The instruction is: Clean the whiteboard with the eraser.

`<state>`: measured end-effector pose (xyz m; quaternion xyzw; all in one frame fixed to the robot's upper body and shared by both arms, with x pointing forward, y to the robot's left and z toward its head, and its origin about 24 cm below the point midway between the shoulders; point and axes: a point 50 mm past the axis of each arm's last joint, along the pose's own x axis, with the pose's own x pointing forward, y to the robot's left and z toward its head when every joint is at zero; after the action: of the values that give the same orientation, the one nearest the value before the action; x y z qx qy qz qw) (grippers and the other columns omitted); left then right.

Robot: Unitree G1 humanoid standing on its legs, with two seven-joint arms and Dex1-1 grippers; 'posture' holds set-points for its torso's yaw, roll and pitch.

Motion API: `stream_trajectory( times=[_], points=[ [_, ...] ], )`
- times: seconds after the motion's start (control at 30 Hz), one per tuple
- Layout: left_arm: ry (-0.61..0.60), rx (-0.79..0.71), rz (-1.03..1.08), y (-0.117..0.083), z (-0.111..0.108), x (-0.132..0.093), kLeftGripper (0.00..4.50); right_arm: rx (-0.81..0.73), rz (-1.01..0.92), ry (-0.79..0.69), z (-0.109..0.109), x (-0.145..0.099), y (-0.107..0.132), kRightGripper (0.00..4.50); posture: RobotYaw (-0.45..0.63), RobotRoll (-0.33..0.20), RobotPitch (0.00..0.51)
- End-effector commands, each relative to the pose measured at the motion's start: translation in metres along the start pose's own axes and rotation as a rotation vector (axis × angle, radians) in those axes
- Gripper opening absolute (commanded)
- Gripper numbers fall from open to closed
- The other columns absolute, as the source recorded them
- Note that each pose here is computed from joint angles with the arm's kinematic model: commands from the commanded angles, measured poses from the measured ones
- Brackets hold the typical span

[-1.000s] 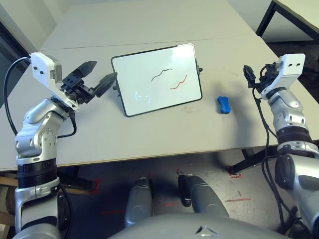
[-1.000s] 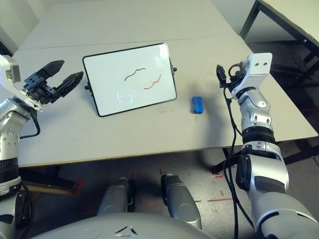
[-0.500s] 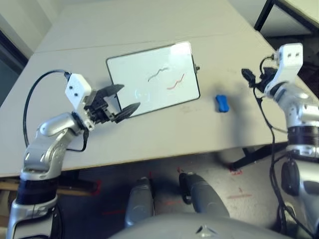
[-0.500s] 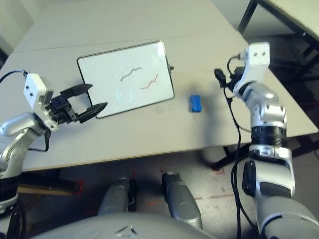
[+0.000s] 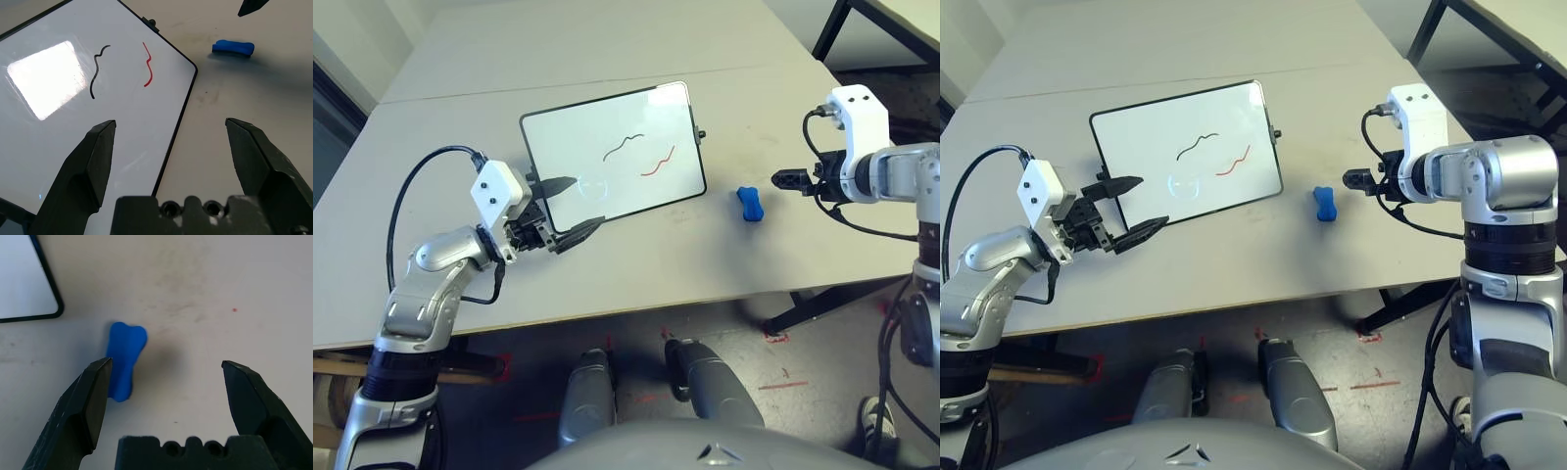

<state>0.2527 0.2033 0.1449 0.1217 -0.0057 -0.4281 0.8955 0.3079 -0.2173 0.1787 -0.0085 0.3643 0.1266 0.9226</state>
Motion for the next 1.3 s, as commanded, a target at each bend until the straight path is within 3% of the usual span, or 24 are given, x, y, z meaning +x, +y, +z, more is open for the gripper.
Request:
stream_trajectory(
  times=[0.03, 1.0, 1.1, 1.3],
  points=[
    [0.013, 0.002, -0.008, -0.003, -0.004, 0.002, 4.5, 0.031, -0.004, 0.022, -0.01, 0.008, 0.006, 4.48, -0.14, 0.0, 0.153],
    [0.013, 0.011, -0.008, -0.005, -0.01, 0.002, 4.5, 0.008, -0.065, 0.094, -0.03, 0.035, 0.026, 4.48, -0.12, 0.0, 0.158],
    [0.014, 0.013, -0.009, -0.005, -0.011, 0.002, 4.5, -0.004, -0.065, 0.09, -0.03, 0.036, 0.027, 3.84, -0.12, 0.0, 0.157],
    [0.017, 0.016, -0.011, -0.005, -0.012, 0.002, 4.5, -0.045, -0.063, 0.066, -0.03, 0.037, 0.029, 1.66, -0.12, 0.0, 0.157]
  ],
)
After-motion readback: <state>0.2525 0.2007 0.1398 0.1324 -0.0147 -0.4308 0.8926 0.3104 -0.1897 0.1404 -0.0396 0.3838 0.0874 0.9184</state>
